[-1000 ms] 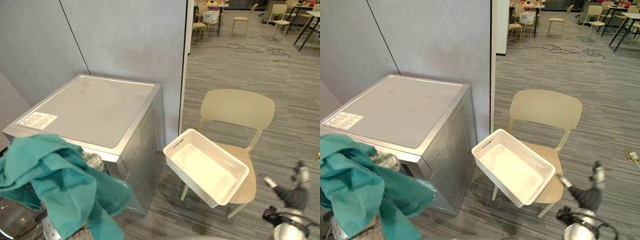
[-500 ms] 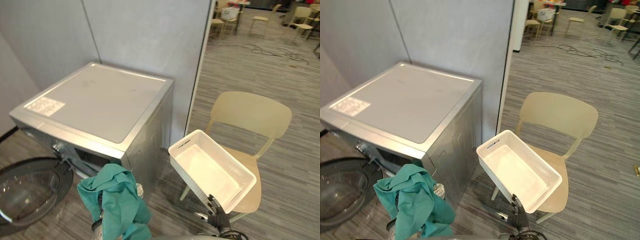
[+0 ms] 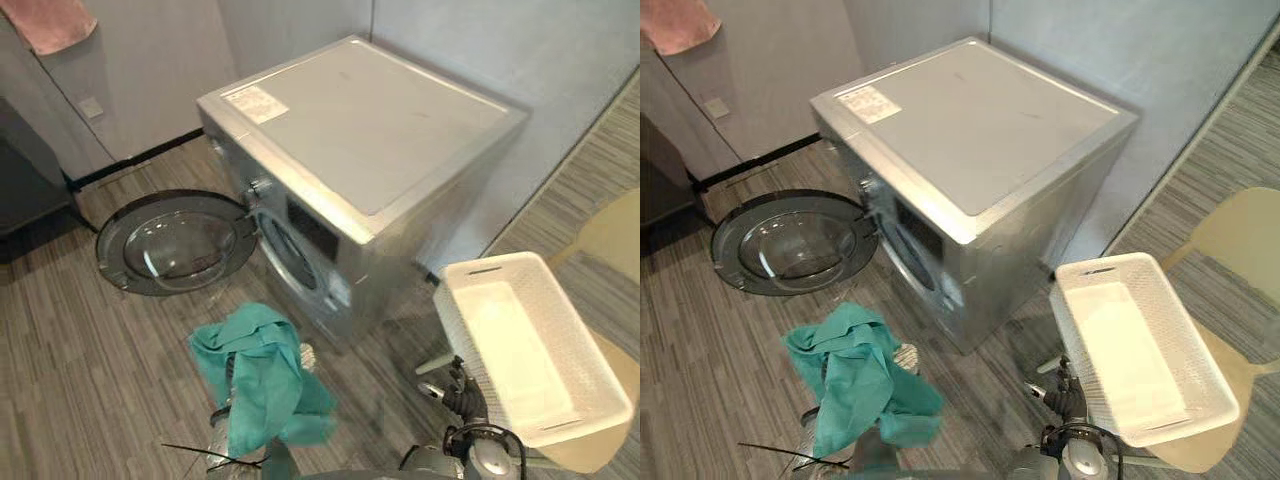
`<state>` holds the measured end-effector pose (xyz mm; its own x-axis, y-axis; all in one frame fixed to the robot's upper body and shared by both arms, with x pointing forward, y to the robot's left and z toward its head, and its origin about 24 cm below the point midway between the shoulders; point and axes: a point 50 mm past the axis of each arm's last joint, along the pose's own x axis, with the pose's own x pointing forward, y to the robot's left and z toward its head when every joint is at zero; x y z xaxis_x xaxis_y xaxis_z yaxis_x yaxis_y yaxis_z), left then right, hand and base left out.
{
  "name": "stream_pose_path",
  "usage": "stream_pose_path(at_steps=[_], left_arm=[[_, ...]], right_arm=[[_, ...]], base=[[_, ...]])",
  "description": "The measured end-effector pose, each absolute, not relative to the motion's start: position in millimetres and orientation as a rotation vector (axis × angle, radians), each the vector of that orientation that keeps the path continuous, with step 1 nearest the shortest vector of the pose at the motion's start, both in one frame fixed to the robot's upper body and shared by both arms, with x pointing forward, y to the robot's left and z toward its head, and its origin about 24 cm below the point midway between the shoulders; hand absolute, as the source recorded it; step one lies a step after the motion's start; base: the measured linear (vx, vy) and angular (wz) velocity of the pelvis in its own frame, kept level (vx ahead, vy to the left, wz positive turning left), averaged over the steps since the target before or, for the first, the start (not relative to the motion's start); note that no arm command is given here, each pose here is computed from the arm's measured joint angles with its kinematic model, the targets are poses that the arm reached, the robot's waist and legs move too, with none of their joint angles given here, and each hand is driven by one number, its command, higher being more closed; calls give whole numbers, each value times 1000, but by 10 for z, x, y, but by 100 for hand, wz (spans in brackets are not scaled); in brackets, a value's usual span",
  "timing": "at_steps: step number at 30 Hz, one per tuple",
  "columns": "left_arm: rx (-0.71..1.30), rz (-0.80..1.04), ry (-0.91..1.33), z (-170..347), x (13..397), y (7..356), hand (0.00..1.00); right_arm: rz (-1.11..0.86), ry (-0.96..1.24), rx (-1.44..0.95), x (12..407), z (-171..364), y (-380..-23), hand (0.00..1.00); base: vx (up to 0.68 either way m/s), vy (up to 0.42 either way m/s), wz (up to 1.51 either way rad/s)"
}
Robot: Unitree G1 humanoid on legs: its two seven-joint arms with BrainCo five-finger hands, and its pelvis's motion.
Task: Pick up the laundry basket with both hands and put the clothes into the washing machine.
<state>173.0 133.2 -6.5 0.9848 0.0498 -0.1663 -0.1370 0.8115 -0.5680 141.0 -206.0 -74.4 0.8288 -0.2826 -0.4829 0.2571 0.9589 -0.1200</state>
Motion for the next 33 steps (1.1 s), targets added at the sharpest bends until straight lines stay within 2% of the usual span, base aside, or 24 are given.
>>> stream_pose_path(at_steps=[4, 8, 13, 18, 22, 25, 30, 33], left_arm=[[-555, 44, 121, -18, 1840, 1397, 100], [-479, 59, 133, -65, 1964, 1557, 100], [-480, 73, 179, -175, 1945, 1556, 100], [-464, 20, 215, -226, 1946, 1411, 100], [-498, -85, 252, -247, 1932, 1118, 100], [-534, -131, 244, -206, 1930, 981, 100], [-553, -110, 249, -196, 1783, 1025, 100], [-546, -69, 254, -225, 1776, 1108, 100]], right_arm=[[-298, 501, 29, 1536, -729, -1878, 0], [-214, 461, 59, 1890, -684, -1630, 0], [-181, 471, 60, 1949, -716, -1600, 0], [-219, 502, 83, 1800, -780, -1689, 0], [-279, 551, 103, 1539, -854, -1799, 0], [-287, 486, 95, 1544, -713, -1849, 0], [-267, 442, 61, 1508, -598, -1892, 0], [-251, 403, 51, 1669, -541, -1880, 0]], base=[[-4, 707, -31], [-38, 622, -45], [48, 383, 41], [41, 47, 40], [152, -59, 55], [183, -39, -23], [177, 76, -66], [336, 247, -127]])
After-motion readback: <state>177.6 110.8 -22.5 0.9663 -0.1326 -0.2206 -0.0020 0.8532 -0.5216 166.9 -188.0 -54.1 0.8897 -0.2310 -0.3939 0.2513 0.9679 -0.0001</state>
